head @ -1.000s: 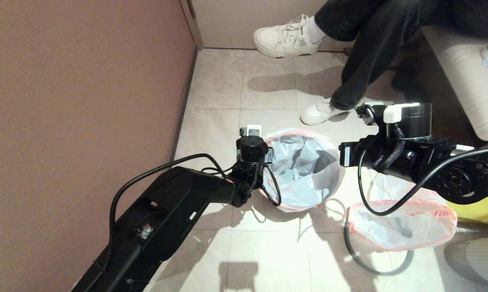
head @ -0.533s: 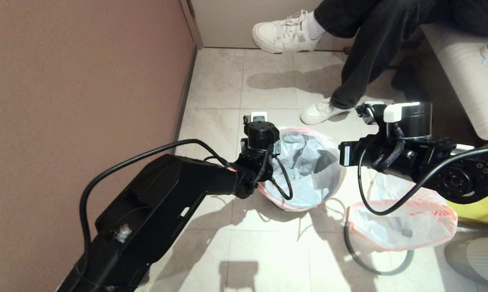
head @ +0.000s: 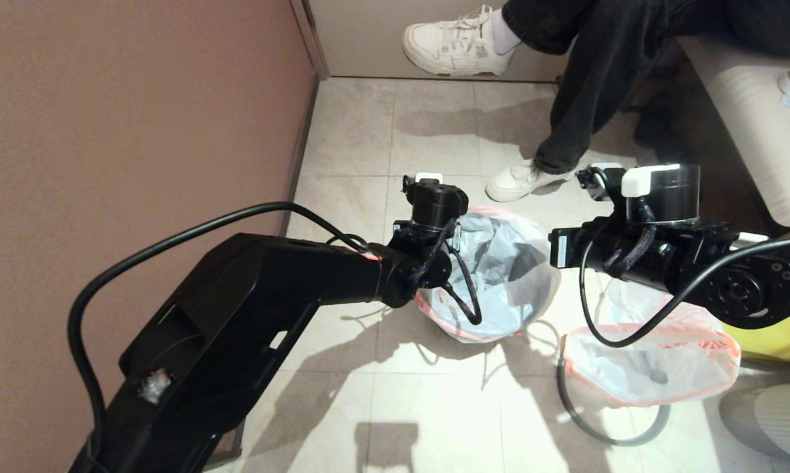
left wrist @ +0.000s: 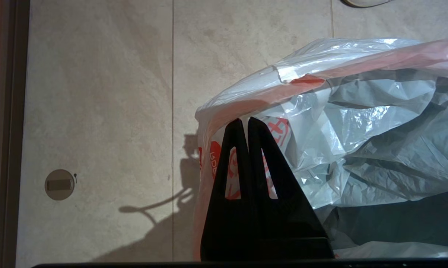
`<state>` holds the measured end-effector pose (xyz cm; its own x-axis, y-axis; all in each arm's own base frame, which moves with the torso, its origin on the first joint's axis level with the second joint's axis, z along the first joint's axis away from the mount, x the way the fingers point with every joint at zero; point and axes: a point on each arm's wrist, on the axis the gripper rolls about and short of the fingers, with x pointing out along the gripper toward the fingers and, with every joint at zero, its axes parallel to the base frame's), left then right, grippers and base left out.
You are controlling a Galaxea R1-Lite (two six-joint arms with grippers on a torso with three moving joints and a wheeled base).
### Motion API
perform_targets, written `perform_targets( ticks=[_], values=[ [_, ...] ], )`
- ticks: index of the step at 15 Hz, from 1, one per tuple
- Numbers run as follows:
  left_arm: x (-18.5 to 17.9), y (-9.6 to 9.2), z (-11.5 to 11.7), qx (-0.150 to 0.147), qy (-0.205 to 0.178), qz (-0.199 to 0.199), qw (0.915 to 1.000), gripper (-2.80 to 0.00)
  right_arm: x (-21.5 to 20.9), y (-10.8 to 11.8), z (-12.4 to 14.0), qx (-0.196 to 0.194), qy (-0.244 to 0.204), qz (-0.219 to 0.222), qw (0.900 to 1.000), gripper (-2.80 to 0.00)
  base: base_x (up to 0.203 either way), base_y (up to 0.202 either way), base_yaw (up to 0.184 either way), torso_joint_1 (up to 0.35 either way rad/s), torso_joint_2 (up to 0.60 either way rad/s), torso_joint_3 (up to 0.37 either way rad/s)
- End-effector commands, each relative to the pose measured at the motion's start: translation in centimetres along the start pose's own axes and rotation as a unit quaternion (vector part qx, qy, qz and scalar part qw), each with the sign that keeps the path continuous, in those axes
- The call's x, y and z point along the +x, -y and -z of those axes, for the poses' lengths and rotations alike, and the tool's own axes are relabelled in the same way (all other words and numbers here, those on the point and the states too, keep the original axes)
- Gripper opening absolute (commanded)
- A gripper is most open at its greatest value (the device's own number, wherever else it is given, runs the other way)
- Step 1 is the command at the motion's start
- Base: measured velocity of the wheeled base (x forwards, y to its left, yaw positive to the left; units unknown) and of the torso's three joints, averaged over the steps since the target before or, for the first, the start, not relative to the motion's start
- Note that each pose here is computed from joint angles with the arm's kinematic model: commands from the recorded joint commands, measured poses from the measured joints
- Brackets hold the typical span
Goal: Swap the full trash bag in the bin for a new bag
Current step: Put the new garbage bag on the trash can
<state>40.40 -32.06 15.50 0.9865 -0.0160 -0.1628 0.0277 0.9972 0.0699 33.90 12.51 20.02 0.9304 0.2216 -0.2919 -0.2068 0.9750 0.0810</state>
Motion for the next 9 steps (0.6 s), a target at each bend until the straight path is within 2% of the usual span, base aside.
perform_targets(
  ticks=[1, 3, 5, 9],
  values=[
    [-0.2, 0.0, -0.4, -0.004, 0.004, 0.000, 1.0000, -2.80, 0.1, -0.2, 0.1, -0.001, 0.000, -0.002, 1.000, -2.80, 0.000, 0.000, 0.000, 0.000, 0.00, 0.000],
    [-0.6, 0.5, -0.2, -0.001, -0.001, 0.009, 1.0000, -2.80, 0.1, -0.2, 0.1, -0.002, -0.002, -0.001, 1.000, -2.80, 0.000, 0.000, 0.000, 0.000, 0.00, 0.000],
    [-1.0, 0.7, 0.0, -0.006, -0.023, 0.021, 0.9995, -2.80, 0.2, -0.2, 0.3, -0.005, -0.004, -0.001, 1.000, -2.80, 0.000, 0.000, 0.000, 0.000, 0.00, 0.000],
    [0.3, 0.1, 1.0, -0.007, -0.033, 0.025, 0.9991, -2.80, 0.3, -0.2, 0.5, -0.011, -0.006, -0.001, 1.000, -2.80, 0.000, 0.000, 0.000, 0.000, 0.00, 0.000]
  ],
)
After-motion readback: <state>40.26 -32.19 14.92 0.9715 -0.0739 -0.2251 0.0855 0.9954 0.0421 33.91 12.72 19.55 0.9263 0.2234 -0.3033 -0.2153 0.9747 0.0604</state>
